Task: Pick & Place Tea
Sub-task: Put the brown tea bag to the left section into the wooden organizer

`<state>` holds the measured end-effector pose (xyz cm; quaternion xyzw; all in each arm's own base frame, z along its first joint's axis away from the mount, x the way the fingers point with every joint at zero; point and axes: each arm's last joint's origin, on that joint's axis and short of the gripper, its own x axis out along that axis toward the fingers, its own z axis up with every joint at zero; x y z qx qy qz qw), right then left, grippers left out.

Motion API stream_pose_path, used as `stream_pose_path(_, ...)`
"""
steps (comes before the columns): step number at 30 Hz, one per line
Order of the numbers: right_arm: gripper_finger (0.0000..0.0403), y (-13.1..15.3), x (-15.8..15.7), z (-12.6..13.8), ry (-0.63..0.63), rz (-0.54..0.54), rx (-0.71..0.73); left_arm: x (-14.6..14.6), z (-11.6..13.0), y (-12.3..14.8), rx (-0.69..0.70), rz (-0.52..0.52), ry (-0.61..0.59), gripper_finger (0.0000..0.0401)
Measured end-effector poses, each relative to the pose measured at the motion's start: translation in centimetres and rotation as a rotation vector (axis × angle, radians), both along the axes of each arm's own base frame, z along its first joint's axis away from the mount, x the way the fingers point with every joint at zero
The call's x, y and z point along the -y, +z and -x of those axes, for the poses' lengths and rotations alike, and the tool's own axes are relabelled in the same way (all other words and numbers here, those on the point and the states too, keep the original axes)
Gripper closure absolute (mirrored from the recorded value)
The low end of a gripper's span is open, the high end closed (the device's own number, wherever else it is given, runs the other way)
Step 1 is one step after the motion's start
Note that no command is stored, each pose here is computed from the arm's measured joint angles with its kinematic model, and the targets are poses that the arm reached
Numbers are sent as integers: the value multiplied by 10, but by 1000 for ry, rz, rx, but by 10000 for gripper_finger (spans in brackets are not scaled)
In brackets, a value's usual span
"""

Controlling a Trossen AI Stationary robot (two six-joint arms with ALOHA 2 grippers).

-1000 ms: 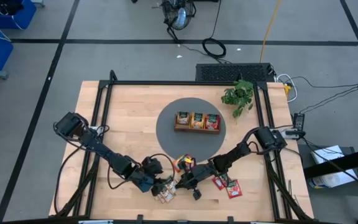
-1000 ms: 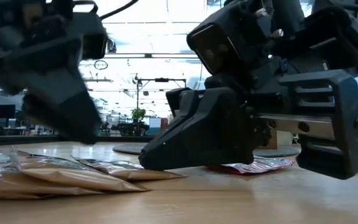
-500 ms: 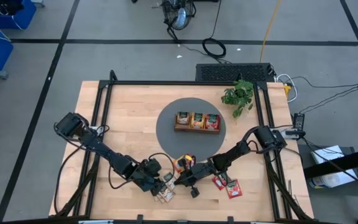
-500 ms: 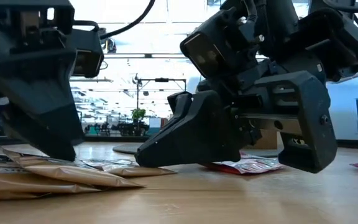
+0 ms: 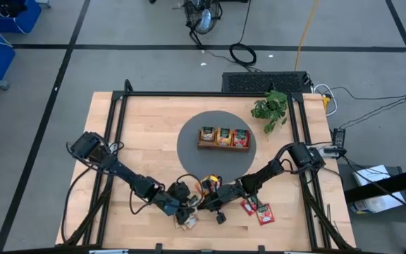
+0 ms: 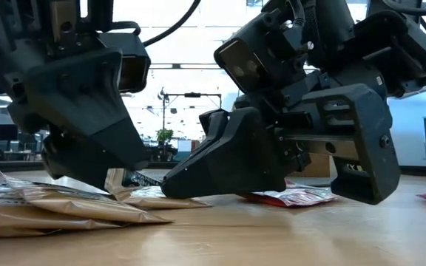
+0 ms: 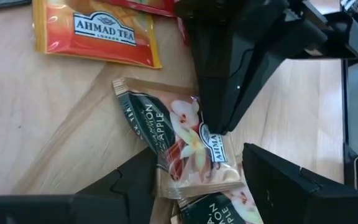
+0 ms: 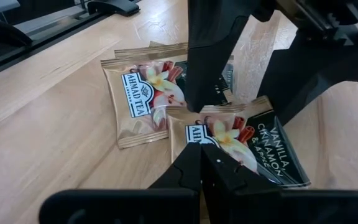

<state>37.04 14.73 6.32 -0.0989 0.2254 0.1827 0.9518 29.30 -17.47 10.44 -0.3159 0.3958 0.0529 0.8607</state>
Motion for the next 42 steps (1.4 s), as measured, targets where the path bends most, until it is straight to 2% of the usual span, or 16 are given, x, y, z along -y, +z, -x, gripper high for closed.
stream_pose_path(3,403,0,0,0,0,0,0,0,0,0,5,-31,-21,177)
stream_pose_path(5,403,0,0,0,1,0,0,-1,0,-1,23,-98,-47,197)
stream_pose_path(8,403,0,0,0,3,8,2,0,2,-2,42,-181,-89,252)
stream_pose_path(13,403,0,0,0,1,10,3,-1,1,-2,51,-222,-112,371)
stream_pose_path(14,403,0,0,0,1,10,5,-1,1,-2,57,-232,-120,385)
stream_pose_path(22,403,10,-6,-1,17,-20,88,6,1,11,86,-292,-181,396)
stream_pose_path(27,388,45,-22,5,51,-22,200,19,9,35,90,-413,-260,396)
stream_pose_path(30,362,65,-31,11,-4,-16,248,33,10,54,126,-505,-301,397)
stream_pose_path(33,326,79,-36,16,-117,27,283,50,12,73,159,-608,-359,395)
stream_pose_path(38,267,85,-37,21,-322,48,298,68,17,96,191,-734,-360,397)
stream_pose_path(42,232,85,-38,21,-319,-6,292,73,21,101,199,-776,-349,396)
